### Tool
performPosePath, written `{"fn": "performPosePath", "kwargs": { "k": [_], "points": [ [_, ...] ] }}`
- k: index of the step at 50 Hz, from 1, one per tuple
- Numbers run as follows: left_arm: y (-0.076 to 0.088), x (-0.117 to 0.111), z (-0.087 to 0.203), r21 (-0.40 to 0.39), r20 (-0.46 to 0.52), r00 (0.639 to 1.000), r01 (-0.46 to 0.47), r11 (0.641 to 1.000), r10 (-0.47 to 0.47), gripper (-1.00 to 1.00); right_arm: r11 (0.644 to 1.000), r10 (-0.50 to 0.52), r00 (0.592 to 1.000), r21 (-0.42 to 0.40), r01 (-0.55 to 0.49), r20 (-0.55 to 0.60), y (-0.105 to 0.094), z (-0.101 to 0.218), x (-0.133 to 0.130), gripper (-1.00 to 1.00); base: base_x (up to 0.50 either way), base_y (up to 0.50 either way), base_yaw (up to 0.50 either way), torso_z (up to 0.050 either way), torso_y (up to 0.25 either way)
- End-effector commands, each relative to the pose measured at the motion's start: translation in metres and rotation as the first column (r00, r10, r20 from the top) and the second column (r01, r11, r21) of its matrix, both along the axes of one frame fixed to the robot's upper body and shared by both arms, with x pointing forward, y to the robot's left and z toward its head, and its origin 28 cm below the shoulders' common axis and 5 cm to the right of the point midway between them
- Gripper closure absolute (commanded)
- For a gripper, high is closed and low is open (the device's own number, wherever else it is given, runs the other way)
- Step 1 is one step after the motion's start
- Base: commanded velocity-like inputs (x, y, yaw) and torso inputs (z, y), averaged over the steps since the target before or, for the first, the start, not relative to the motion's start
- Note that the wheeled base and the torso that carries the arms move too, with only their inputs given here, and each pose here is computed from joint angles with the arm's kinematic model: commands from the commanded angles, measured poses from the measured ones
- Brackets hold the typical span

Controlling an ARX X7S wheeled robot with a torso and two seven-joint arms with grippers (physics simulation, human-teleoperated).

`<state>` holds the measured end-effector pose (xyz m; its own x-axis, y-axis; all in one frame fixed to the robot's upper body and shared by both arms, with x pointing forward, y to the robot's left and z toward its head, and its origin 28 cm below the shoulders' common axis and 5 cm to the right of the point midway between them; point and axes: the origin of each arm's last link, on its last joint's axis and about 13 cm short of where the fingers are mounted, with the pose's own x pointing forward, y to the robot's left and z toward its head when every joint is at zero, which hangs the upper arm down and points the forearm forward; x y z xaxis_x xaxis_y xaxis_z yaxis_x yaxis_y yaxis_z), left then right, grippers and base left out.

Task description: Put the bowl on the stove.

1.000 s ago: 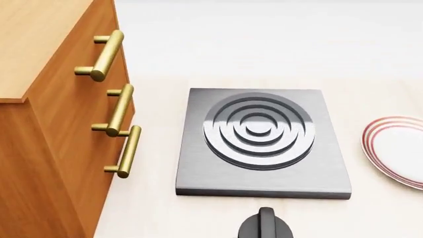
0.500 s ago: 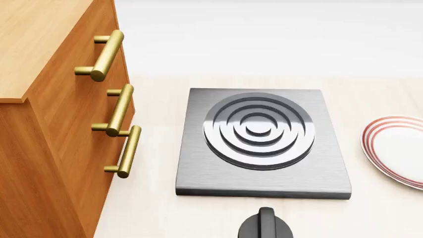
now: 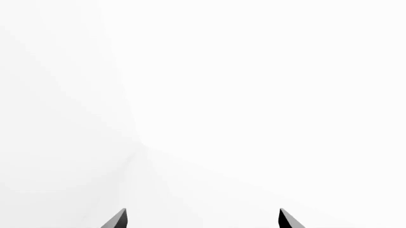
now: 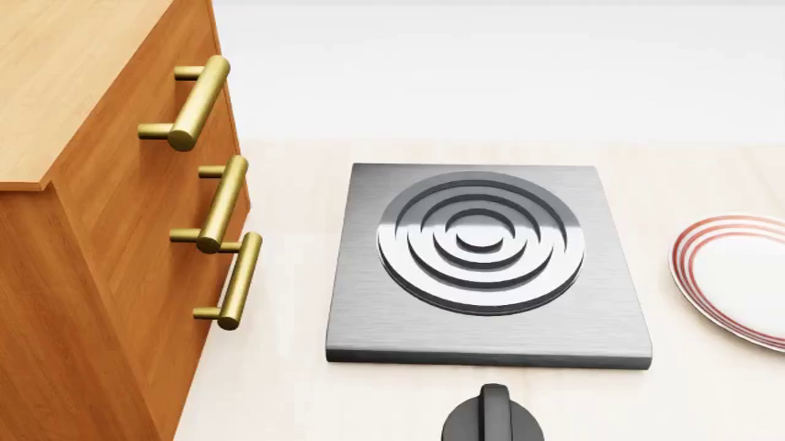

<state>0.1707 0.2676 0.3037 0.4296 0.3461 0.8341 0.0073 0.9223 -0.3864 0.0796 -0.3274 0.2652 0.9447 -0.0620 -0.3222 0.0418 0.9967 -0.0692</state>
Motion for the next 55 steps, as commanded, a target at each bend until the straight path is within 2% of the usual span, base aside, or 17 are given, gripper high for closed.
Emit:
{"fn": "performPosePath", "kwargs": {
  "k": [1, 21, 36, 55],
  "points": [
    [0.000, 0.001, -0.001, 0.001, -0.002, 1.000, -0.002, 1.000, 0.002, -1.00, 1.000, -0.021, 0.996, 0.021, 0.023, -0.081, -0.007, -0.005, -0.013, -1.00, 0.00, 0.00, 0.00, 0.000, 0.000],
    [-0.001, 0.001, -0.003, 0.003, -0.008, 1.000, 0.004, 1.000, -0.004, -1.00, 0.997, -0.065, 0.994, 0.027, 0.068, -0.085, -0.011, -0.013, -0.018, -1.00, 0.00, 0.00, 0.00, 0.000, 0.000],
    [-0.002, 0.001, -0.004, 0.005, -0.009, 1.000, 0.010, 1.000, -0.010, -1.00, 0.998, -0.051, 0.992, 0.027, 0.055, -0.111, -0.009, -0.024, 0.000, -1.00, 0.00, 0.00, 0.00, 0.000, 0.000],
    [-0.002, 0.002, -0.003, 0.006, -0.009, 1.000, 0.009, 1.000, -0.009, -1.00, 0.995, -0.092, 0.979, 0.018, 0.097, -0.182, -0.010, -0.044, 0.025, -1.00, 0.00, 0.00, 0.00, 0.000, 0.000]
  ]
}}
